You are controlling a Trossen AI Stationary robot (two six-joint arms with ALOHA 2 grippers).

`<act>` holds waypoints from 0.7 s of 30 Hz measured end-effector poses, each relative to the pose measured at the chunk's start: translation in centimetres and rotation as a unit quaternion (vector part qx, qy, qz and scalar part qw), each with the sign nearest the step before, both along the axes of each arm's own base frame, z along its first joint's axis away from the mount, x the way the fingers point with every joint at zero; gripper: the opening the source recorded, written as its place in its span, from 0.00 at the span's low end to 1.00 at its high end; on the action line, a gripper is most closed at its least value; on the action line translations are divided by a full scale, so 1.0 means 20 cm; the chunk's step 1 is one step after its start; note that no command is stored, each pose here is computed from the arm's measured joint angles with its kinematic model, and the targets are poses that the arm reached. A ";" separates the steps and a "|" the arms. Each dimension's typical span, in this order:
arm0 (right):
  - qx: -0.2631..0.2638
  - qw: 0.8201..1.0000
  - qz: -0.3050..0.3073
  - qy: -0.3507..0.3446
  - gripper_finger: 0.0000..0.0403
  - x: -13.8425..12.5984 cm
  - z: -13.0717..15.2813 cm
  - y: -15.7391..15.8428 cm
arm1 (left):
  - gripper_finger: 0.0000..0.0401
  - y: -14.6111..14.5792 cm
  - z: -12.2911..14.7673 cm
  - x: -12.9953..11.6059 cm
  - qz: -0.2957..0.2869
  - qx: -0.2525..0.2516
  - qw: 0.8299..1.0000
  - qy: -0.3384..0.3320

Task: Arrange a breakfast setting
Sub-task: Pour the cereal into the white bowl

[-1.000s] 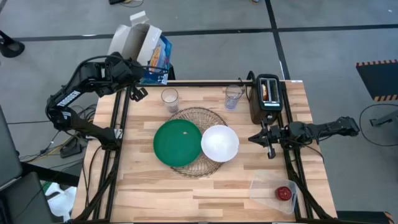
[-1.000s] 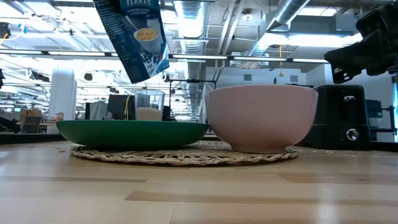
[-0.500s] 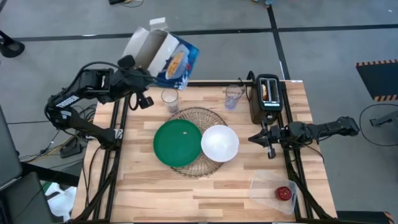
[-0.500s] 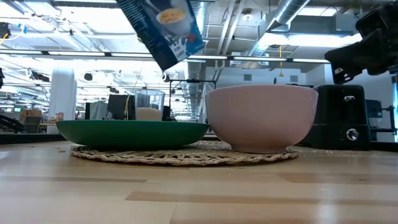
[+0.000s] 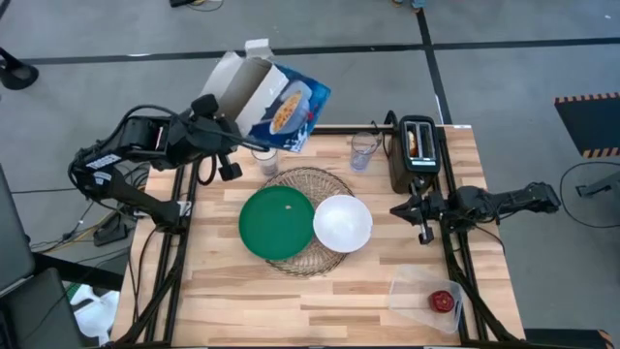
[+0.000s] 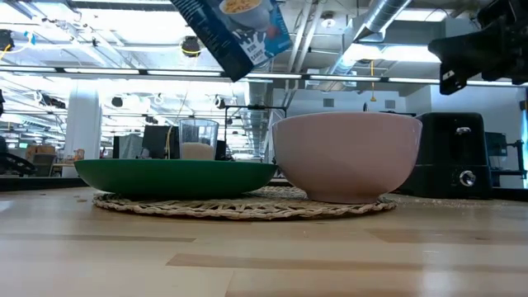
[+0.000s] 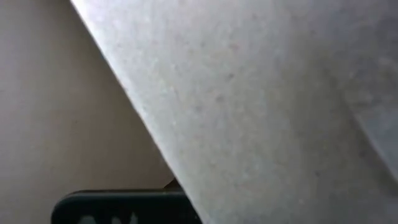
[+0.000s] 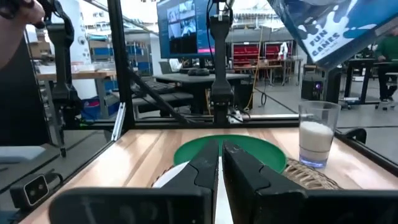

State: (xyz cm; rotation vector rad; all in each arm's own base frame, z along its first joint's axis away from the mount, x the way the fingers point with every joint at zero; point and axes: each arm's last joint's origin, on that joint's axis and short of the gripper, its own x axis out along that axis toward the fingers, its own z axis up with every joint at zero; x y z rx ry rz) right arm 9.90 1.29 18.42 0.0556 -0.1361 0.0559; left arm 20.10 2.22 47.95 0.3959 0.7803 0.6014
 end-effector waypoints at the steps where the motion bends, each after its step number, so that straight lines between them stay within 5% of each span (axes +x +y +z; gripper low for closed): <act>1: 0.005 1.000 0.000 -0.001 0.13 0.00 0.00 0.00 | 0.00 -0.01 0.00 0.00 -0.003 0.000 1.000 0.000; 11: 0.047 0.998 -0.028 0.002 0.22 0.01 0.00 -0.02 | 0.00 -0.03 0.00 0.01 -0.012 -0.001 1.000 -0.008; 21: 0.073 0.997 -0.019 0.017 0.77 0.07 0.00 -0.01 | 0.00 -0.03 0.00 0.01 -0.011 -0.002 1.000 -0.009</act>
